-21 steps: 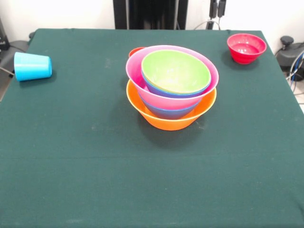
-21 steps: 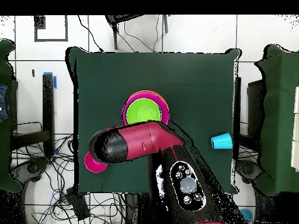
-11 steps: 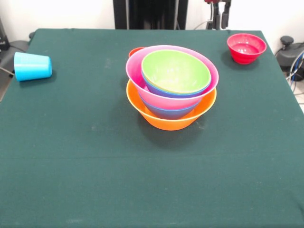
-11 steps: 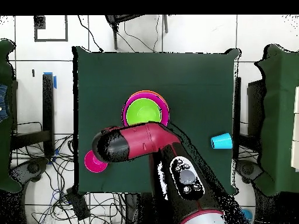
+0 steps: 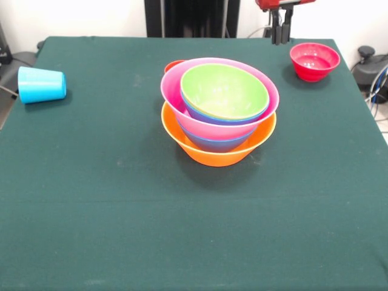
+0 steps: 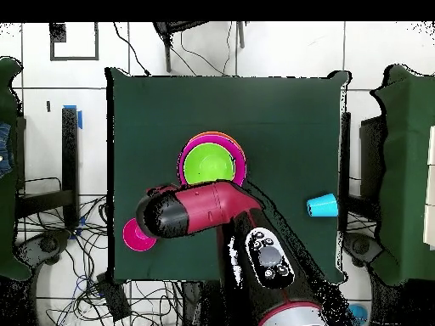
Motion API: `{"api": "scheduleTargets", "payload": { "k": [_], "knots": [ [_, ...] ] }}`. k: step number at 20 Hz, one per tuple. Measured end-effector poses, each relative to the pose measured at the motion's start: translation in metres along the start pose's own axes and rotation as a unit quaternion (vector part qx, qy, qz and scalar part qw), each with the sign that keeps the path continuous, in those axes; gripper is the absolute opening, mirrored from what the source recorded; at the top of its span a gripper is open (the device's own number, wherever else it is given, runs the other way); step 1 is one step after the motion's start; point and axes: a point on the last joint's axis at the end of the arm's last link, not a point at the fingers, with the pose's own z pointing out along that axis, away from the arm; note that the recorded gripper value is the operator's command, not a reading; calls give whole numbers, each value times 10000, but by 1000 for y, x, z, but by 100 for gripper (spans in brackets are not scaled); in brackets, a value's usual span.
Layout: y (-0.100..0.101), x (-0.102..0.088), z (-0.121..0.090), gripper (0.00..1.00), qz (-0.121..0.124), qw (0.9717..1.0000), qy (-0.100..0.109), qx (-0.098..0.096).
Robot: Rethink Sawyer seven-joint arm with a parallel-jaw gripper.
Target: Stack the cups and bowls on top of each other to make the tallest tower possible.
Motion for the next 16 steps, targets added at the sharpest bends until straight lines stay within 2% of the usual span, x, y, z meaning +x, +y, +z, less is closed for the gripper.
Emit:
{"api": "scheduleTargets", "payload": {
  "k": [16],
  "knots": [
    [6,13,9,0,-254,9996,48,114]
  ]
}}
